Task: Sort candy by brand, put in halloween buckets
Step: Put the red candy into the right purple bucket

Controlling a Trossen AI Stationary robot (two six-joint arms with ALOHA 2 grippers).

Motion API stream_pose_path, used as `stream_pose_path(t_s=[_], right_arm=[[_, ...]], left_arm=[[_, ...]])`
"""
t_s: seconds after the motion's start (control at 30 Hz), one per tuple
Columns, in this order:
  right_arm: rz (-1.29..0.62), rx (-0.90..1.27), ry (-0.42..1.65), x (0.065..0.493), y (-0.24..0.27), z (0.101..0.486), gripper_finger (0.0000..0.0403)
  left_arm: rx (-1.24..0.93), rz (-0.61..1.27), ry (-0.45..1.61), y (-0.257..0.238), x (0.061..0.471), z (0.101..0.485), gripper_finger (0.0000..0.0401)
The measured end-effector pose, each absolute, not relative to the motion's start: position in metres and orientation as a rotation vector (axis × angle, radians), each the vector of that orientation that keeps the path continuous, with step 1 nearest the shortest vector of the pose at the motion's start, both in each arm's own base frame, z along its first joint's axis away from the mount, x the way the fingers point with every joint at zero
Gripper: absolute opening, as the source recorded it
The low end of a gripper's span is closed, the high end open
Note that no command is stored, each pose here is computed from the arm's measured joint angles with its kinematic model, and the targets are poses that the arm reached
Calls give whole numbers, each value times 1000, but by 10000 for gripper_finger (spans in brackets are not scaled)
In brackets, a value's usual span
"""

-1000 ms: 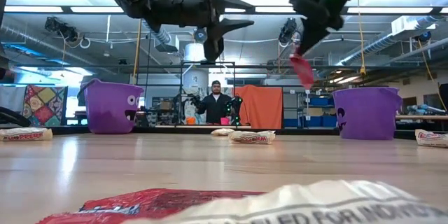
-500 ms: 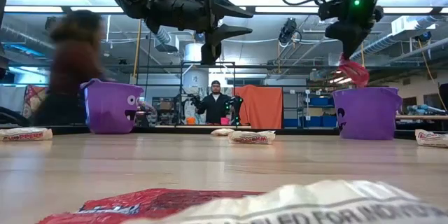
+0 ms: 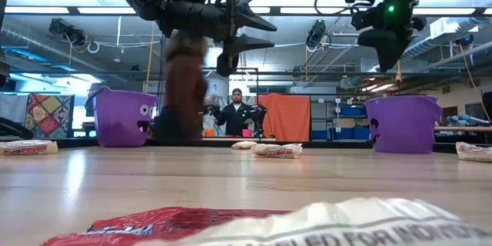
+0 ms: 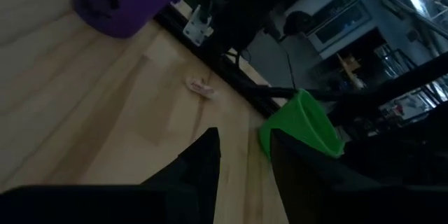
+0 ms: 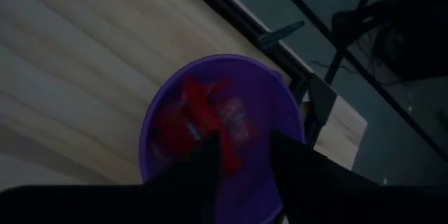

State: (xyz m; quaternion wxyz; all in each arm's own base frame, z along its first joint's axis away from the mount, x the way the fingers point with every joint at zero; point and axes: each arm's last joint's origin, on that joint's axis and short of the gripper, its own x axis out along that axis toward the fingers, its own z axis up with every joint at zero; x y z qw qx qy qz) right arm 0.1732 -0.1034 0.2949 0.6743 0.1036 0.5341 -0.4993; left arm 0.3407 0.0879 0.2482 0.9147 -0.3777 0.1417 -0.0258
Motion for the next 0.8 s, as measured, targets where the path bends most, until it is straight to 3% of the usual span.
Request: stream_pose_path(t_s=[0.23, 0.47, 0.8], right_arm=[[-1019, 326, 1187, 178, -99, 294, 179], [-771, 457, 1072, 198, -87, 296, 178], [-547, 652, 763, 238, -44, 310, 177]], left_arm=[[-813, -45, 403, 85, 336, 240, 131], [-735, 66, 576, 79, 304, 251, 131], [-545, 57, 579, 60, 266, 287, 131]])
